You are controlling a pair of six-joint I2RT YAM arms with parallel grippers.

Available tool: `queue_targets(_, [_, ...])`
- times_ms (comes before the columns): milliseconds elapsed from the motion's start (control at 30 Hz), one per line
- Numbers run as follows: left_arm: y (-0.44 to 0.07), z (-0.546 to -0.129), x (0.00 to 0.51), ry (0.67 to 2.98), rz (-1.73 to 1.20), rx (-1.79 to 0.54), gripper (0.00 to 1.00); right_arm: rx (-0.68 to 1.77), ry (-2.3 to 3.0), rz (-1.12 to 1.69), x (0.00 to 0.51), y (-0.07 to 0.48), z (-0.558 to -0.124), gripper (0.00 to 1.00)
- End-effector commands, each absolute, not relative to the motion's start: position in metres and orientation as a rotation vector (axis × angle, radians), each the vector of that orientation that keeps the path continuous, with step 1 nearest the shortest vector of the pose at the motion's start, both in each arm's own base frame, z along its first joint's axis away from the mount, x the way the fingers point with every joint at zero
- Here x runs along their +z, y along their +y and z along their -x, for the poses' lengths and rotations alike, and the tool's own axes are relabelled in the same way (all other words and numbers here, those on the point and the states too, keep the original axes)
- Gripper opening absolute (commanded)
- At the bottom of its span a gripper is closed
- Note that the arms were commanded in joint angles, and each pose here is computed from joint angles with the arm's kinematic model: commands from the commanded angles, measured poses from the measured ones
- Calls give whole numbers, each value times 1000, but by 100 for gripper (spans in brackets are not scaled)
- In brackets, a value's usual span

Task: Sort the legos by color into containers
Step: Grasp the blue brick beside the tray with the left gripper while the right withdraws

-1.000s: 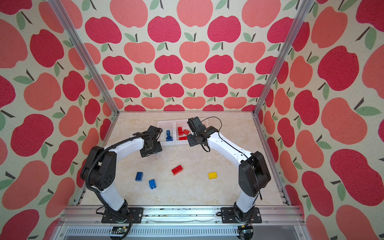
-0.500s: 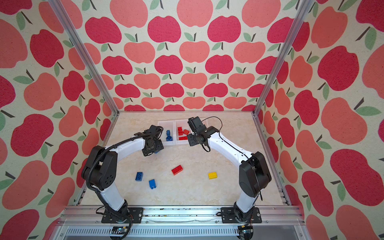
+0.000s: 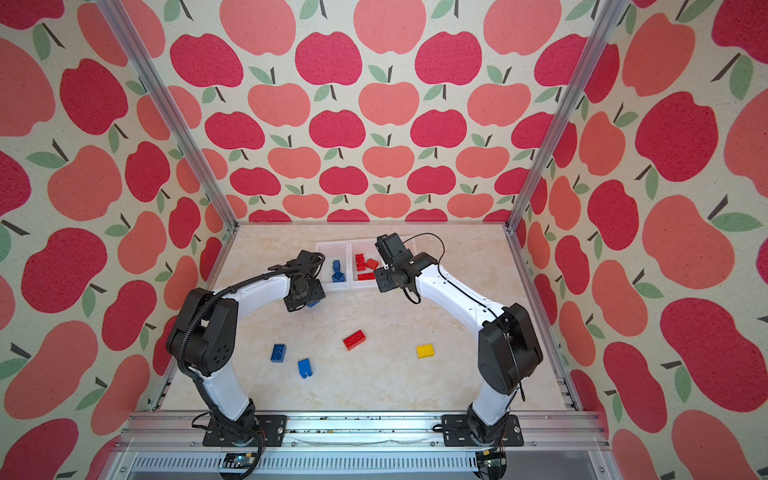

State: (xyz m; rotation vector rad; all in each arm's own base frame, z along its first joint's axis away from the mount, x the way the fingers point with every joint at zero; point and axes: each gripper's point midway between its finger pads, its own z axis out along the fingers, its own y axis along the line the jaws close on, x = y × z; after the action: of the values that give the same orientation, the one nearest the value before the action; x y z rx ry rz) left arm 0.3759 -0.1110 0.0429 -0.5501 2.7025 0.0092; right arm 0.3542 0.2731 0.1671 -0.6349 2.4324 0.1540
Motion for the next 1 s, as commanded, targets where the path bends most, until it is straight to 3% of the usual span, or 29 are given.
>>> queue_targets(0, [-101, -373, 49, 2688, 579, 54, 75, 165, 2406, 601, 181, 270, -357, 64])
queue_targets(967, [-104, -380, 24, 2718, 593, -25, 54, 151, 2401, 593, 186, 267, -357, 63])
